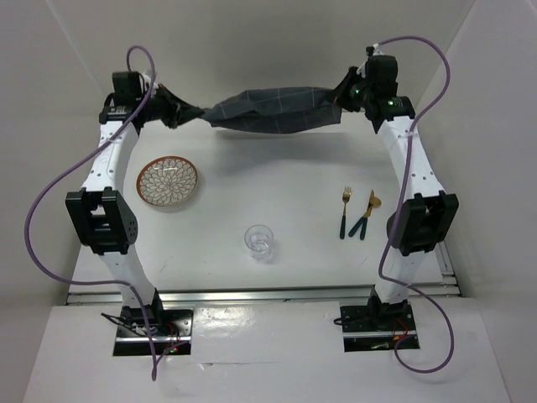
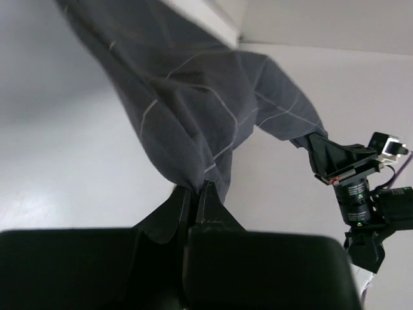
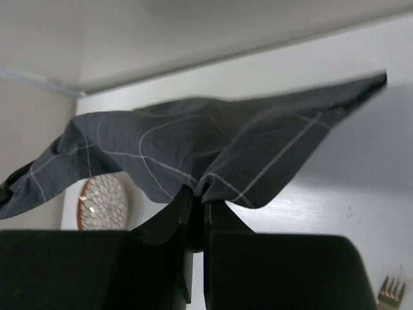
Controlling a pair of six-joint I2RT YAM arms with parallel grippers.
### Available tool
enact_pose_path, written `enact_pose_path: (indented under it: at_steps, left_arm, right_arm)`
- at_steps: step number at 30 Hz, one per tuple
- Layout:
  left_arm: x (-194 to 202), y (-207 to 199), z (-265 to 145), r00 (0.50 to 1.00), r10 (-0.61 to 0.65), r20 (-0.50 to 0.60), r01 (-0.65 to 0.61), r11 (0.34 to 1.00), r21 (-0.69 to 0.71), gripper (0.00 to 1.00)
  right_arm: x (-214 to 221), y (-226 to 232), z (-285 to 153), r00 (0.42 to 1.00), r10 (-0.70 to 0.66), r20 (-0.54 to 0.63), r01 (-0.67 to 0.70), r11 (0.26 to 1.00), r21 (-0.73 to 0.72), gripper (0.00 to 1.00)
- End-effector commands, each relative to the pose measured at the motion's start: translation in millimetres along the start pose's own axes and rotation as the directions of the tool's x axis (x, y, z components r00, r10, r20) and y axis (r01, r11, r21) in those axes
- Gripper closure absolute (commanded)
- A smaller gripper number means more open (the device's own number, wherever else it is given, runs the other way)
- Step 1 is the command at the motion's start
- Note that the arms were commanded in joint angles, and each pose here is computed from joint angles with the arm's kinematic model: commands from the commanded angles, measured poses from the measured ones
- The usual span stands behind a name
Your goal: Set the dinner table for one person
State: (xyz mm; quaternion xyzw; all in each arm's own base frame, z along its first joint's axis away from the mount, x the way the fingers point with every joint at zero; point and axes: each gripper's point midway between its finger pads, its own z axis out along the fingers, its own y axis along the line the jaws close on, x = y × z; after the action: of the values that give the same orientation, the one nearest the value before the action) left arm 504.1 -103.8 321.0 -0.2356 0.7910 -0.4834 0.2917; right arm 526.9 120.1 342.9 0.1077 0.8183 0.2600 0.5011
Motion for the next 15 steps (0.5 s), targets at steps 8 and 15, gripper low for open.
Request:
enact_pose_path:
  at_steps: [8,15]
  left_arm:
    - [102.1,110.1,-21.2,0.99,-0.054,-0.132,0.005,0.938,-0.345,0.19]
    - [111.0,123.2,-43.5,0.988,0.029,-0.152,-0.097,0.882,-0.461,0.0]
  right_arm:
    - [165.6,-64.5,-16.7,0.949,0.085,-0.303,-0.058,0.994,0.097,0.47]
    - [208.5,-82.2,-73.3,0.914,0.092,-0.395,-0.02,0.983,0.182,0.03]
